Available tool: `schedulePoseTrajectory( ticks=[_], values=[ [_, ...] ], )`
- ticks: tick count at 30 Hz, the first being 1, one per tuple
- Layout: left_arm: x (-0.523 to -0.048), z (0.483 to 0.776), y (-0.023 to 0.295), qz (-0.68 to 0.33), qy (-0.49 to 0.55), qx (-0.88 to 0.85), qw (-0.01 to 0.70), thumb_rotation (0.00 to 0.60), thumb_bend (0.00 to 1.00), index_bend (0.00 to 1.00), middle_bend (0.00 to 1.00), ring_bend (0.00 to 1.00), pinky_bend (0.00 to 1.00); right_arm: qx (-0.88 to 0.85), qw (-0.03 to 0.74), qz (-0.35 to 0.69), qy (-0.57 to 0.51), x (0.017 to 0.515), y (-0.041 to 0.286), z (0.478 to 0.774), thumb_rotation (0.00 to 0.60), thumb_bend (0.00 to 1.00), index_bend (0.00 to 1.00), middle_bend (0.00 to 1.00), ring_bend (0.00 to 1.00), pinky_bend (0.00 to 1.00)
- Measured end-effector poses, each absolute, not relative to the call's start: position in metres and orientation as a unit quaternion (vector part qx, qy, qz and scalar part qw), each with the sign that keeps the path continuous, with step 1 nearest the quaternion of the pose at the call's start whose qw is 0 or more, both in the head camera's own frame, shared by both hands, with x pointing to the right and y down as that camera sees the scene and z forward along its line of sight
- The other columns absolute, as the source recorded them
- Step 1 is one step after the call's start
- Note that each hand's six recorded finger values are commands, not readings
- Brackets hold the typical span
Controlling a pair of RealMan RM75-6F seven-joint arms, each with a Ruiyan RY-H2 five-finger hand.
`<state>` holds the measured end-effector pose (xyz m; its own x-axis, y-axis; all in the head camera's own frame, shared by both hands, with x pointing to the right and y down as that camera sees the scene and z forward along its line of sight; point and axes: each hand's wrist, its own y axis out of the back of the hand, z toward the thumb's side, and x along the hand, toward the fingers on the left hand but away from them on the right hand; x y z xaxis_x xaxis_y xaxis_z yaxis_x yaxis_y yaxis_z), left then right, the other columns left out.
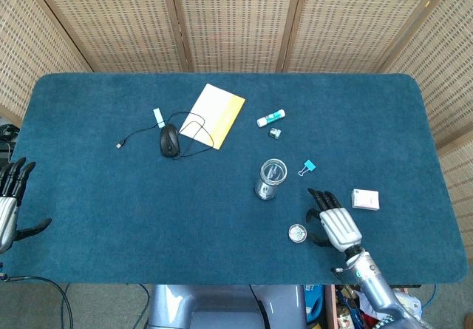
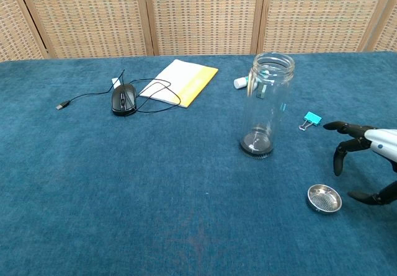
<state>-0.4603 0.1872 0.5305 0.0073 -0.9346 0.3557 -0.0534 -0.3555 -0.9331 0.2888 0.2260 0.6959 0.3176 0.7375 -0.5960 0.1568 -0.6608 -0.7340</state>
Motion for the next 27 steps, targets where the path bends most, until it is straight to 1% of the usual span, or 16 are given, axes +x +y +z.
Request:
schedulePoseTrajectory(
  ticks=[10,15,20,27],
  values=[
    [-0.461,0.532,0.187,-0.573,0.413,-0.595,0.385,0.600,0.05,0.00,0.00,0.00,0.00,-0.773,0.276,0.493,-0.290,0.272,0.233,0.697,0.600,0.47,0.50,0.00,0.00,0.00],
    [-0.461,0.533,0.187,-0.573,0.413,-0.594,0.384,0.600,0.05,0.00,0.00,0.00,0.00,-0.774,0.274,0.495,-0.283,0.264,0.235,0.703,0.600,0.48,0.50,0.00,0.00,0.00],
    [-0.462,0.533,0.187,-0.574,0.415,-0.594,0.382,0.600,0.06,0.00,0.00,0.00,0.00,-0.773,0.269,0.500,-0.281,0.262,0.235,0.708,0.600,0.51,0.51,0.00,0.00,0.00],
    [-0.465,0.533,0.185,-0.575,0.418,-0.593,0.378,0.600,0.05,0.00,0.00,0.00,0.00,-0.774,0.267,0.501,-0.280,0.262,0.234,0.709,0.600,0.54,0.54,0.00,0.00,0.00]
  ],
)
